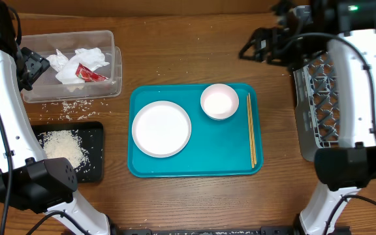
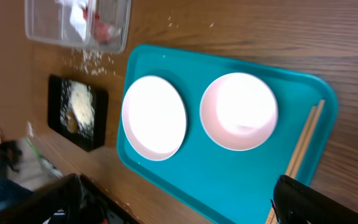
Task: Sort waste into correct bins and load items into the dishwasher
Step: 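Move the right gripper over the pink bowl and lower onto its rim, then grasp the pink bowl and carry it toward the dish rack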
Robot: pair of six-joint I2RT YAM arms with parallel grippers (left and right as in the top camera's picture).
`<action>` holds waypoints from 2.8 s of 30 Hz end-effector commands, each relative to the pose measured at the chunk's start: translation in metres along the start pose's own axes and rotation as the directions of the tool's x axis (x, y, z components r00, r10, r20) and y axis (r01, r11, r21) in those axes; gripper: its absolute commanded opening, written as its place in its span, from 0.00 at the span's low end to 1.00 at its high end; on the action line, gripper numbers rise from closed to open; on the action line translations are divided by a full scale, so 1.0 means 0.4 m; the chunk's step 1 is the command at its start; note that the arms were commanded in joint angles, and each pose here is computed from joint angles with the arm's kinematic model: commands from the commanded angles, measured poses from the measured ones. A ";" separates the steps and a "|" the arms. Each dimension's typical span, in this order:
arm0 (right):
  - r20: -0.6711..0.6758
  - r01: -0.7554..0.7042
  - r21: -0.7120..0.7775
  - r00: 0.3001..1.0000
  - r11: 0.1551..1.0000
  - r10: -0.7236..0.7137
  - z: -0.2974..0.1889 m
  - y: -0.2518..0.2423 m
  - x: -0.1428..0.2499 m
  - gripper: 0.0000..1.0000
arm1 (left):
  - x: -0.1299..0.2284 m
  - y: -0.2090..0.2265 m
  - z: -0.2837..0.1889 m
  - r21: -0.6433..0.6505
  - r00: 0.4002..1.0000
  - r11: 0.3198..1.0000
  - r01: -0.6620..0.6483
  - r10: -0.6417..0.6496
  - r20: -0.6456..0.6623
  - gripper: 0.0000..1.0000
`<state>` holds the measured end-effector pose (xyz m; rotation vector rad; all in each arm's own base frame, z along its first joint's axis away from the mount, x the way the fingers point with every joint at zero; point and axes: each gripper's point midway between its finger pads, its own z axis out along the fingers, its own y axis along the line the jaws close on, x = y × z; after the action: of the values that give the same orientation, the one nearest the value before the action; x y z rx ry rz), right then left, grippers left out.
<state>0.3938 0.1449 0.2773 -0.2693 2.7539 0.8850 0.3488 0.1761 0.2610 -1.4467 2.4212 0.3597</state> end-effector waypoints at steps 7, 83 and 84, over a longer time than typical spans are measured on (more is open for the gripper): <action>-0.016 -0.010 0.255 1.000 0.967 0.014 0.086 0.036 0.017 1.00 | -0.012 0.008 -0.008 -0.005 1.000 1.000 0.000 0.000 0.022 1.00; 0.104 -0.208 0.529 0.978 0.823 0.180 0.228 -0.065 -0.087 0.04 | -0.012 0.008 -0.008 -0.005 1.000 1.000 0.000 0.000 0.022 1.00; 0.152 -0.222 0.502 0.974 0.836 0.168 0.177 -0.066 -0.114 0.04 | -0.011 0.008 -0.008 -0.005 1.000 1.000 0.000 0.000 0.021 1.00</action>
<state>0.4220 0.2121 0.1484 0.0587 3.0353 0.0503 0.3489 0.1761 0.2610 -1.4466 2.4208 0.3595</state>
